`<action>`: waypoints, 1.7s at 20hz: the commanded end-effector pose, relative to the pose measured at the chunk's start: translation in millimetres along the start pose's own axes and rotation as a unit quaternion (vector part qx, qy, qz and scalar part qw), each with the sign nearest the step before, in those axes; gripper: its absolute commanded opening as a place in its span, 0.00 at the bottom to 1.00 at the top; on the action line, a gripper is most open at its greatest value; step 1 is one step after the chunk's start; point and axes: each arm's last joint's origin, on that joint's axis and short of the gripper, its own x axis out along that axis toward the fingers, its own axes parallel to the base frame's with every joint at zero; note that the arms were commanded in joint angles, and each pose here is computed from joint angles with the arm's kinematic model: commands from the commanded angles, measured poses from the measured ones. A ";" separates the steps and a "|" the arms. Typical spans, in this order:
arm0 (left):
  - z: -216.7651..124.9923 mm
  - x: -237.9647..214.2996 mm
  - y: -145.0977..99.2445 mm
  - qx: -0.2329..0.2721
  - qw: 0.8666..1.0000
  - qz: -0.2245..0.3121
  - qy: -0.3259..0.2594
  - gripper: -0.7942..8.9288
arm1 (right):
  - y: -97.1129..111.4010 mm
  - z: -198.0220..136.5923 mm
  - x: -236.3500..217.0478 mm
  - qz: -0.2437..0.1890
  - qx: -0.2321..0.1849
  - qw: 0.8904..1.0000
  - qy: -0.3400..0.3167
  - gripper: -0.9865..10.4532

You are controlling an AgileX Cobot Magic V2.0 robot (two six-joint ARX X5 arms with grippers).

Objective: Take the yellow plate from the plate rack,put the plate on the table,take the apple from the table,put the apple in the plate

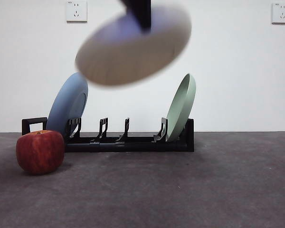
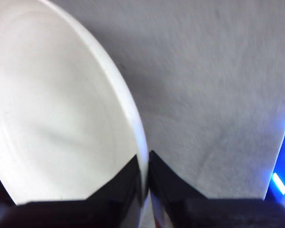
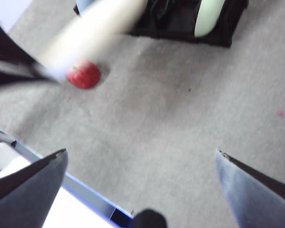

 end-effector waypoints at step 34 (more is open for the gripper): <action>-55.8 147.0 -112.4 0.106 0.992 0.029 0.066 0.28 | 3.9 1.2 -5.8 0.001 -0.019 0.999 -0.029 0.61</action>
